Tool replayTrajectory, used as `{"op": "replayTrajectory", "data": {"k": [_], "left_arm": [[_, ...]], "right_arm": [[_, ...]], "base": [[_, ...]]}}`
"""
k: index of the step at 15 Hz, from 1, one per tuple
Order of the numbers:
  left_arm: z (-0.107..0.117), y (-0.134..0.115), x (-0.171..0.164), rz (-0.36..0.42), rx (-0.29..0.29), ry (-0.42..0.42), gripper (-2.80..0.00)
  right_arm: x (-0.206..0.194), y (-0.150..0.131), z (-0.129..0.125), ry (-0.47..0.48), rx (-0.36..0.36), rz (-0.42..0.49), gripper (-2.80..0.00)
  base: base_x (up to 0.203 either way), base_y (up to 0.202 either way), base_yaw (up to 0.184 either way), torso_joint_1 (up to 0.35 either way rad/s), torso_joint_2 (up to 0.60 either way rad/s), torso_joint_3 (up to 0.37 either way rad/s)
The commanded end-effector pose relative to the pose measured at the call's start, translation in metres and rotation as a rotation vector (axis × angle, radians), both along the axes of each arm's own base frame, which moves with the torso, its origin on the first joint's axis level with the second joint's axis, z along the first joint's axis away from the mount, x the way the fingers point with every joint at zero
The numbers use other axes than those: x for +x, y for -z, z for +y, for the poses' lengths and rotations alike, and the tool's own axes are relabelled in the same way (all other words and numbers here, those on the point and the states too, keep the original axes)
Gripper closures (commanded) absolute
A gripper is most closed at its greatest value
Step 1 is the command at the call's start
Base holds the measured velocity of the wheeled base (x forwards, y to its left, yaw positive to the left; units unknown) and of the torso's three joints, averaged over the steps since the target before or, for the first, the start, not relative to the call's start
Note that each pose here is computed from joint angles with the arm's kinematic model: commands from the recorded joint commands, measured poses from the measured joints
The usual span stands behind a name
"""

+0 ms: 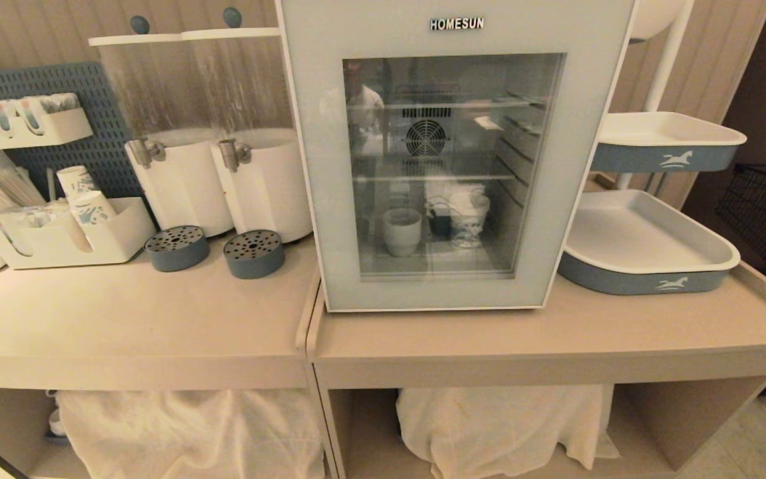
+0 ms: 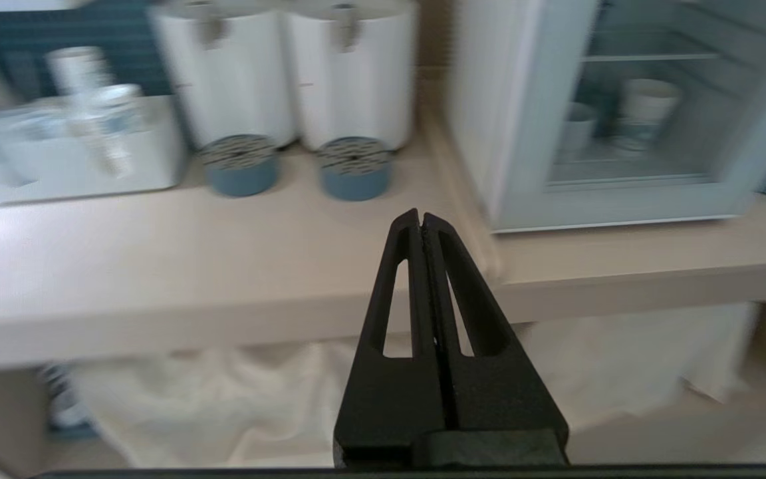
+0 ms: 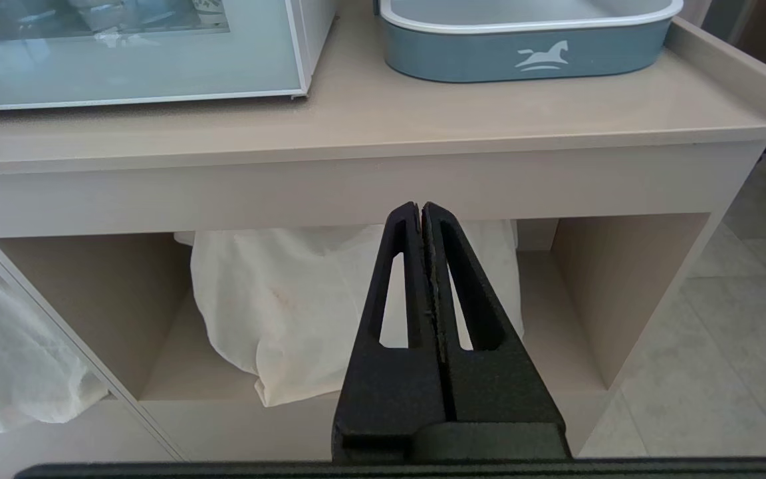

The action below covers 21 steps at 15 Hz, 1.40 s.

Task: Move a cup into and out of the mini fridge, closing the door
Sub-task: Open the freezer door

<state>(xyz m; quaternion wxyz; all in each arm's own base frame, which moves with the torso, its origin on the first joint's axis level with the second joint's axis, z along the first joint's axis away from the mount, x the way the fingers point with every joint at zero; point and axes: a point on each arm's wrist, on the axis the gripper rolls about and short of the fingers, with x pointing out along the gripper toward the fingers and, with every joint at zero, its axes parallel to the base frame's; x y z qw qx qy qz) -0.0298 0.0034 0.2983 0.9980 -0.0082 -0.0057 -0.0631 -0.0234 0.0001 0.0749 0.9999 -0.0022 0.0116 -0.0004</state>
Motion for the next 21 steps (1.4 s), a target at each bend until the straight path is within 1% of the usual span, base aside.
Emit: {"op": "replayTrajectory", "data": {"k": [1,2,3,7,8,10,11,12,14,15,16,17,18,19,21], "left_arm": [[-0.006,-0.02,0.047,0.109,0.012,0.044,0.0],[-0.009,-0.028,0.059,0.12,0.011,0.071,0.0],[-0.012,-0.033,0.069,0.133,0.01,0.107,-2.8],[-0.02,-0.037,0.106,0.176,0.0,0.17,-2.8],[-0.022,-0.036,0.121,0.2,-0.003,0.183,-2.8],[-0.022,-0.034,0.155,0.241,-0.013,0.188,-2.8],[-0.017,-0.032,0.177,0.254,-0.026,0.19,-2.8],[-0.009,-0.03,0.198,0.266,-0.042,0.212,-2.8],[0.01,-0.02,0.241,0.305,-0.065,0.303,-2.8],[0.019,-0.013,0.259,0.32,-0.067,0.343,-2.8],[0.025,-0.006,0.275,0.328,-0.06,0.381,-2.8],[0.03,-0.003,0.285,0.316,-0.044,0.412,-2.8],[0.033,0.006,0.3,0.31,-0.027,0.441,-2.8],[0.034,0.011,0.31,0.287,-0.016,0.492,-2.8],[0.035,0.017,0.322,0.253,-0.039,0.668,-2.8]], "right_arm": [[0.0,0.0,0.0,-0.001,0.0,-0.002,0.0],[0.0,0.0,0.0,-0.001,0.0,0.0,0.0],[0.0,0.0,0.0,-0.001,0.0,0.0,0.0],[0.0,0.0,0.0,-0.001,0.0,0.0,0.0],[0.0,0.0,0.0,-0.001,-0.001,0.0,0.0],[0.0,0.0,0.0,-0.001,-0.003,0.0,0.0],[0.0,0.0,0.0,-0.002,-0.003,0.0,0.0],[0.0,0.0,0.0,-0.002,-0.003,0.0,0.0],[0.0,0.0,0.0,-0.001,-0.003,0.0,0.0],[0.0,0.0,0.0,-0.001,-0.003,0.0,0.0],[0.0,0.0,0.0,-0.002,-0.003,0.0,0.0],[0.0,0.0,0.0,-0.002,-0.003,0.0,0.0],[0.0,0.0,0.0,-0.002,-0.003,0.0,0.0],[0.0,0.0,0.0,-0.002,-0.003,0.001,0.0],[0.0,0.0,0.0,-0.002,-0.003,0.001,0.0]], "base": [[0.0,0.0,0.0,0.0,0.0,0.0],[0.0,0.0,0.0,0.0,0.0,0.0],[0.0,0.0,0.0,0.0,0.0,0.0],[0.0,0.0,0.0,0.0,0.0,0.0],[0.0,0.0,0.0,0.0,0.0,0.0],[0.0,0.0,0.0,0.0,0.0,0.0],[0.0,0.0,0.0,0.0,0.0,0.0],[0.0,0.0,0.0,0.0,0.0,0.0],[0.0,0.0,0.0,0.0,0.0,0.0],[0.0,0.0,0.0,0.0,0.0,0.0],[0.0,0.0,0.0,0.0,0.0,0.0],[0.0,0.0,0.0,0.0,0.0,0.0],[0.0,0.0,0.0,0.0,0.0,0.0],[0.0,0.0,0.0,0.0,0.0,0.0],[0.0,0.0,0.0,0.0,0.0,0.0]]}}
